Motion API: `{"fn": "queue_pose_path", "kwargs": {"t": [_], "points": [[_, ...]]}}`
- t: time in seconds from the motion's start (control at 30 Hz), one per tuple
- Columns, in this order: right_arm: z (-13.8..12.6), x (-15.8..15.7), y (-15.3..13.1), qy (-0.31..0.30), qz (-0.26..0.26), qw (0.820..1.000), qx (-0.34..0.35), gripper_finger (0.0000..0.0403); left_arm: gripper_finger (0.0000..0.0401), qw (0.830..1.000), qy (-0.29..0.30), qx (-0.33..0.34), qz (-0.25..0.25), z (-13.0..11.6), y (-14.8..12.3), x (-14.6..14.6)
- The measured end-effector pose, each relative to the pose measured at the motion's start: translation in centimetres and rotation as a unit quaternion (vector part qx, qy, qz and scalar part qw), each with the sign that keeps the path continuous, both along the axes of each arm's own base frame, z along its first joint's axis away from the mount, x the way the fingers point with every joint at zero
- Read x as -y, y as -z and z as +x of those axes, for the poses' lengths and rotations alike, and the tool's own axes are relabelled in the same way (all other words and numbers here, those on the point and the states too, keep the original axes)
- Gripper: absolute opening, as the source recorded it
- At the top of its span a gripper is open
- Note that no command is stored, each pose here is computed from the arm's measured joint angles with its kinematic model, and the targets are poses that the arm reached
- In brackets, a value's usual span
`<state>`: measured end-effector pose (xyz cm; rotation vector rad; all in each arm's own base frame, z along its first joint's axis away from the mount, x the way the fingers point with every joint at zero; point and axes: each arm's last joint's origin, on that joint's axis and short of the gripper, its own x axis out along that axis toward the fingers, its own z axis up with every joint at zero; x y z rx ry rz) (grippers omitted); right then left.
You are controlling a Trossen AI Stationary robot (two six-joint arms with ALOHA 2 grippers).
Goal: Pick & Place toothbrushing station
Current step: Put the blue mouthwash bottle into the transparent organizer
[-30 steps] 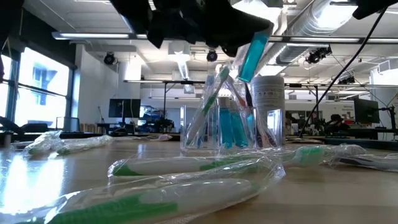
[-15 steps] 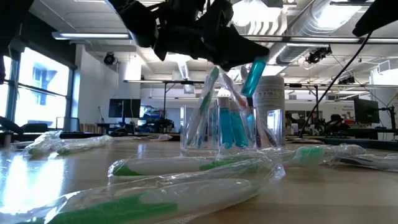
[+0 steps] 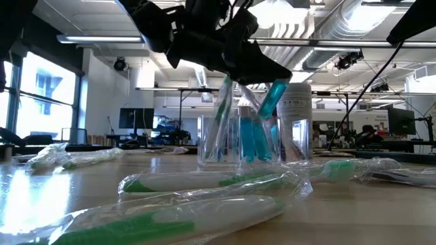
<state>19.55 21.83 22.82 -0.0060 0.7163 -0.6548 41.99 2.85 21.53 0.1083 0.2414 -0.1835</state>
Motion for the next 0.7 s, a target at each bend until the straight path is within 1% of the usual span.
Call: {"fn": "queue_pose_path", "kwargs": {"t": [0.23,0.47,0.53,0.7], "points": [[0.01,-0.01,0.0,0.0,0.0,1.0,0.001,0.0174,0.0088,1.0,-0.004,-0.018,-0.017,0.21,0.9,0.0],[0.1,0.01,0.01,0.0,0.0,1.0,0.001,0.0174,0.0161,0.999,-0.01,-0.031,-0.04,0.15,1.19,0.0],[0.1,0.0,0.01,-0.001,0.0,1.0,0.001,0.0174,0.0171,0.999,-0.01,-0.031,-0.04,0.15,1.19,0.0],[0.11,0.0,0.02,-0.001,0.0,1.0,0.001,0.0174,0.0177,0.999,-0.011,-0.032,-0.042,0.15,1.19,0.0]]}}
